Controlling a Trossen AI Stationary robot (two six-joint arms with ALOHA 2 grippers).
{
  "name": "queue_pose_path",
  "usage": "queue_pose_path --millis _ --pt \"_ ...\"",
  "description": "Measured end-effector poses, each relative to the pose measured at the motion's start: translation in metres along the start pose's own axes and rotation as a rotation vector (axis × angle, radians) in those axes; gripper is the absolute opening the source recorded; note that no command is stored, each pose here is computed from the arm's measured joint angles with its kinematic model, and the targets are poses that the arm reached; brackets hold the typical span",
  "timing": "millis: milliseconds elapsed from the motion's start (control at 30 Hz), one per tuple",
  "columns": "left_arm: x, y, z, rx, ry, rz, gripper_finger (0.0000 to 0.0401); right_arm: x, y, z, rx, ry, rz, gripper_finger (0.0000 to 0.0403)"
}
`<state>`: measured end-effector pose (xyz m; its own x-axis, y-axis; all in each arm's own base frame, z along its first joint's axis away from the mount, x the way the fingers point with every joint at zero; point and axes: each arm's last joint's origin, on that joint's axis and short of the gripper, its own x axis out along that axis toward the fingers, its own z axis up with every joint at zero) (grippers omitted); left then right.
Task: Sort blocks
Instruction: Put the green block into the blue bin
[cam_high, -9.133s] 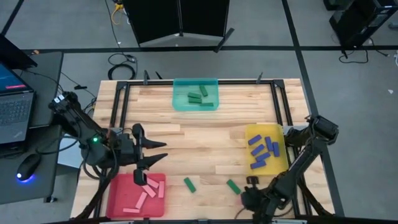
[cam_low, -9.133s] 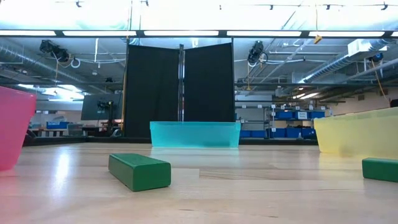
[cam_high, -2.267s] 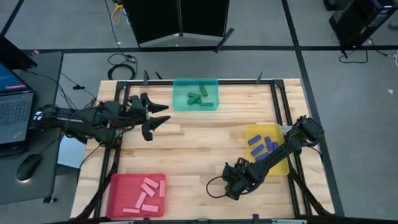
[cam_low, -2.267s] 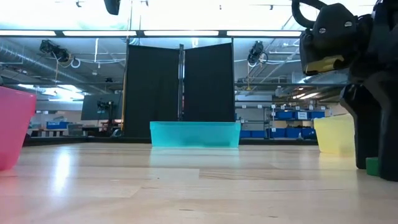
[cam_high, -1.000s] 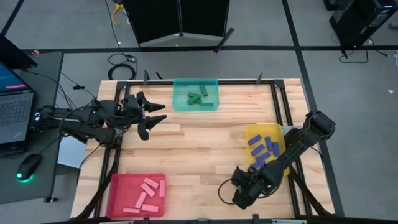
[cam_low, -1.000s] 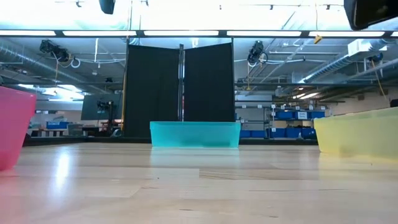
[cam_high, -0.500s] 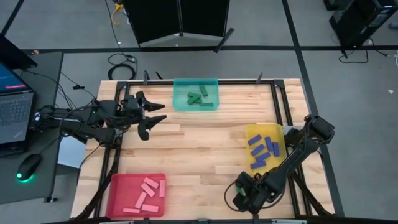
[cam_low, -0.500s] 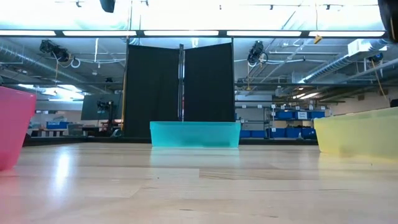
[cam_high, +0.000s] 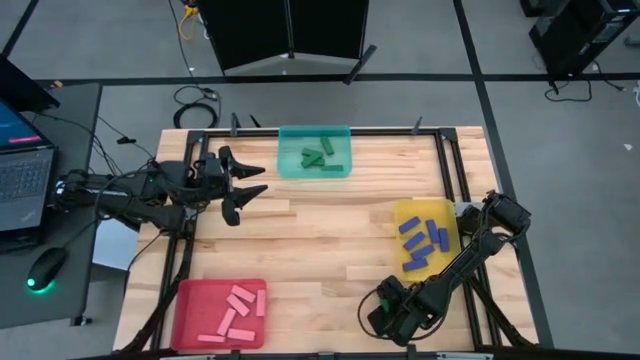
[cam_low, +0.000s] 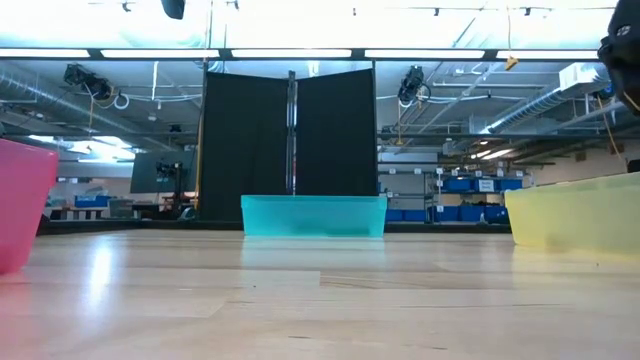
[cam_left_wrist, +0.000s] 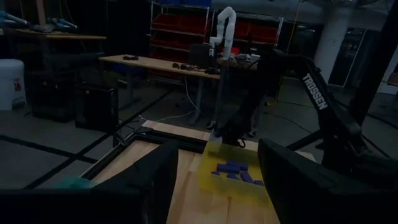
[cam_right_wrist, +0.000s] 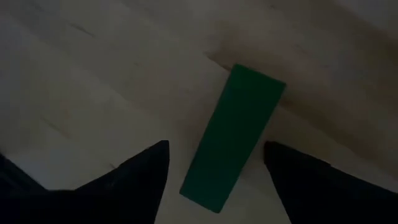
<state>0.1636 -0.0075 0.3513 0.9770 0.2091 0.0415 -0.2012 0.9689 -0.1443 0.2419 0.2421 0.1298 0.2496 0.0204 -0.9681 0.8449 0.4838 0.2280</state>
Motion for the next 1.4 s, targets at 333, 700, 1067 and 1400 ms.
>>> queue_pose_path --millis 333,700,1067,1400 --pt "0.000 0.000 0.001 0.012 -0.012 -0.002 0.0229 0.005 -0.004 0.003 0.020 0.022 -0.063 0.0146" --pt "0.000 0.000 0.001 0.008 -0.010 -0.001 0.0229 0.001 0.006 0.004 -0.125 -0.022 -0.020 0.0117" --pt "0.006 -0.002 -0.004 -0.028 0.017 0.003 0.0229 -0.038 0.074 0.063 -0.432 -0.392 0.153 0.0115" --pt "0.001 -0.004 0.003 -0.031 -0.040 -0.022 0.0229 -0.083 0.104 0.243 -0.558 -0.815 0.065 0.0115"
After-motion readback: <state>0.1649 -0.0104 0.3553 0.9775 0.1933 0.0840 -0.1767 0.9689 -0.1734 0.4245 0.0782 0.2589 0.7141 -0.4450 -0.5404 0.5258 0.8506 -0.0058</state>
